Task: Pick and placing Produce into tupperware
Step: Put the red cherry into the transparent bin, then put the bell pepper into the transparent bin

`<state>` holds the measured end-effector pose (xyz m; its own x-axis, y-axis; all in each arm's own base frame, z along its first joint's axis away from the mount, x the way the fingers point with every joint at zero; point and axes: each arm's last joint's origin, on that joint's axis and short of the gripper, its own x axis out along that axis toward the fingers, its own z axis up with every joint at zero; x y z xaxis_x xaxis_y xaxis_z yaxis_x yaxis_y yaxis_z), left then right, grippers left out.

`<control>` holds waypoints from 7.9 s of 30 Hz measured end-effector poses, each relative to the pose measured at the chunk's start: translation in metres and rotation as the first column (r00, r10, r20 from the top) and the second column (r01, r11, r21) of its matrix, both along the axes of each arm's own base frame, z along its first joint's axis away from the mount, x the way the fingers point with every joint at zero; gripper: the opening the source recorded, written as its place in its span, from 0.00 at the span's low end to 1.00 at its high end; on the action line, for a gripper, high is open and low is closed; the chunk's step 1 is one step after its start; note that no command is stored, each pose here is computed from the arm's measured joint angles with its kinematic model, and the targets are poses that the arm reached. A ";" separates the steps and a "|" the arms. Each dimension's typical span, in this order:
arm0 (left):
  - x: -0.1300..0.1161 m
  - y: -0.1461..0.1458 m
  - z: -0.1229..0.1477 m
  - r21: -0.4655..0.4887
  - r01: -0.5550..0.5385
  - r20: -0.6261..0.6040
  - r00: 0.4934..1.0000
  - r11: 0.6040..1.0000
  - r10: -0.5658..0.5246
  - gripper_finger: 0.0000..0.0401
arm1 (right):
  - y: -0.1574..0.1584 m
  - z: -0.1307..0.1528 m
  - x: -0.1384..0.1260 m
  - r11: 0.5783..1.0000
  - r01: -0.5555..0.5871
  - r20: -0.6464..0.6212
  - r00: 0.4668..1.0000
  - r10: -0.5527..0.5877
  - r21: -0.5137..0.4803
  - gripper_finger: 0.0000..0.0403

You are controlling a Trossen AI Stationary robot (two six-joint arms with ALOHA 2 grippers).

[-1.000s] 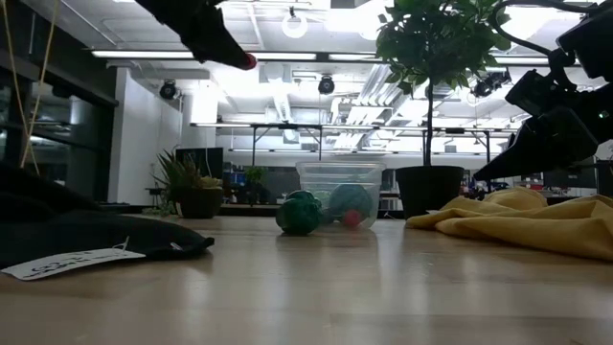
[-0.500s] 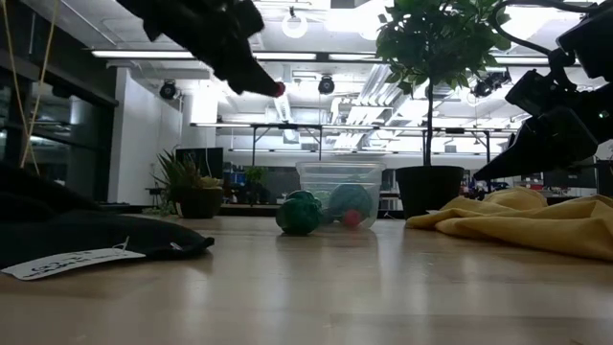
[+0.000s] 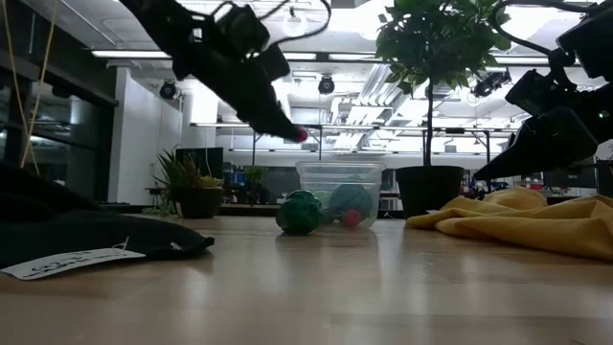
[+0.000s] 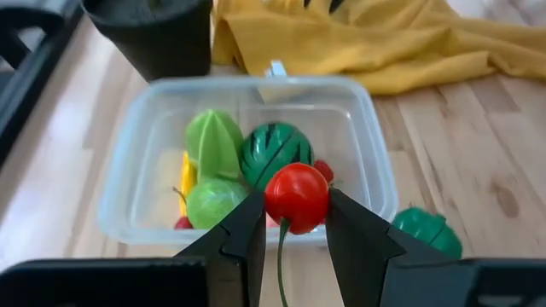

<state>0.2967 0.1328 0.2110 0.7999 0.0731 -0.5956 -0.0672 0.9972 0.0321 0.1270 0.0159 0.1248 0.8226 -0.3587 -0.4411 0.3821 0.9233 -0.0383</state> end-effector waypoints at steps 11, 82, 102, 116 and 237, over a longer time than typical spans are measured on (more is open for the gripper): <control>0.026 0.011 -0.007 -0.032 0.032 -0.002 0.999 0.999 -0.032 0.24 | 0.000 0.000 0.000 1.000 0.000 0.000 1.000 0.000 0.000 0.28; 0.059 0.016 -0.007 -0.052 0.033 -0.083 0.996 0.998 -0.037 0.44 | 0.000 0.000 0.000 1.000 0.000 0.000 1.000 0.000 0.000 0.28; 0.015 0.002 0.074 0.055 -0.133 -0.011 0.991 0.990 0.134 0.44 | 0.000 0.000 0.000 1.000 0.000 0.000 1.000 0.000 0.000 0.28; -0.029 -0.044 0.083 -0.005 -0.270 0.027 0.963 0.963 0.270 0.44 | 0.000 0.000 0.000 1.000 0.000 0.000 1.000 0.000 0.000 0.28; -0.108 -0.119 0.063 -0.208 -0.108 -0.318 0.947 0.972 0.037 0.44 | 0.098 0.097 0.217 0.790 0.227 -0.182 0.972 -0.148 0.570 0.65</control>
